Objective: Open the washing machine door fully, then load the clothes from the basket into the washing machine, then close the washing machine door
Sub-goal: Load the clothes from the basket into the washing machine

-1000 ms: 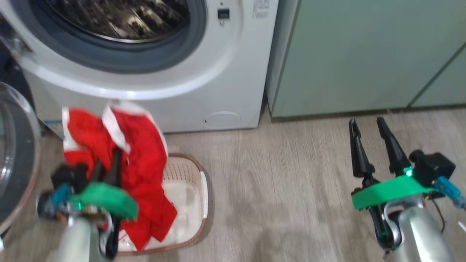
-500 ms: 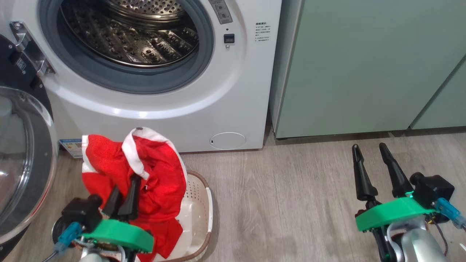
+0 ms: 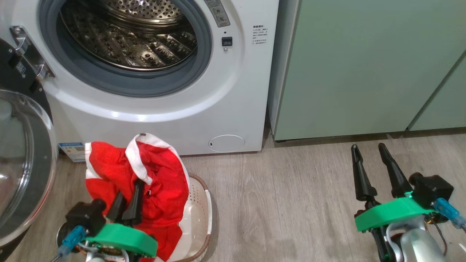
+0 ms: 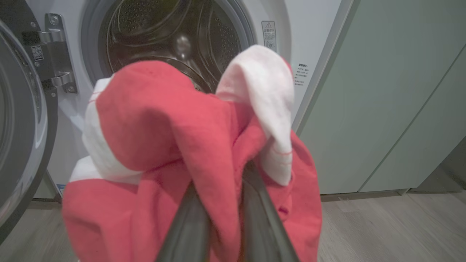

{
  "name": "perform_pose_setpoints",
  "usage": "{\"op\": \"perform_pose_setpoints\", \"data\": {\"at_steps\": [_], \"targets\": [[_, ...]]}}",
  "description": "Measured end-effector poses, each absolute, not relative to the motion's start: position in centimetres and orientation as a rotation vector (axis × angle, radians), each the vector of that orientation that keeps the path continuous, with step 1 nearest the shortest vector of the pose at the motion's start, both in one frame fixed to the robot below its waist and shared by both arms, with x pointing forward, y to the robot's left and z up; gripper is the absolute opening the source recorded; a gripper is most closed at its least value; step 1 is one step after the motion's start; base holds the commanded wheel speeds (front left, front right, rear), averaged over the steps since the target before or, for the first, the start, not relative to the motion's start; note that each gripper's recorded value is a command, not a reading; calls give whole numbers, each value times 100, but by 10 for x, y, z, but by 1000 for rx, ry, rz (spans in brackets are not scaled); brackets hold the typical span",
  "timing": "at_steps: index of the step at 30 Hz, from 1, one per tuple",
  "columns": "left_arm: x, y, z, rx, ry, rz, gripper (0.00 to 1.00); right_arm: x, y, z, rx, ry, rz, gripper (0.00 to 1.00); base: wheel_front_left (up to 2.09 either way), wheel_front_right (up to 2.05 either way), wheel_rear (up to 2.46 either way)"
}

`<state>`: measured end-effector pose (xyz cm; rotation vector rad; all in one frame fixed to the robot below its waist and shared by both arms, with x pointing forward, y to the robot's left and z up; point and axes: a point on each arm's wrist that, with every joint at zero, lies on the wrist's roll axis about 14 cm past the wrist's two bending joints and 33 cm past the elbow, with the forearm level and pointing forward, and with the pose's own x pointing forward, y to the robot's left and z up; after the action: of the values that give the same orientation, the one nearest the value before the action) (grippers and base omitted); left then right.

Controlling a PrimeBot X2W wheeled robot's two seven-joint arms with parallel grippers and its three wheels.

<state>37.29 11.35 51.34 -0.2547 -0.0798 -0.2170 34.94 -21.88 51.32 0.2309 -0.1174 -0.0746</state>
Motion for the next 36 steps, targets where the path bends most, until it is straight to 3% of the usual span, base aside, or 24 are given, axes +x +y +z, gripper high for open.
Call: {"op": "perform_pose_setpoints", "data": {"at_steps": [15, 25, 36], "targets": [[397, 109, 500, -296, -42, -227, 0, 354, -222, 498, 220, -70, -89, 100, 0, 0, 0], [506, 111, 503, -275, -121, -203, 0, 392, -232, 472, 204, 2, -117, 100, 0, 0, 0], [624, 90, 491, -216, -185, -268, 0, 400, -259, 431, 220, 105, -213, 100, 0, 0, 0]]}}
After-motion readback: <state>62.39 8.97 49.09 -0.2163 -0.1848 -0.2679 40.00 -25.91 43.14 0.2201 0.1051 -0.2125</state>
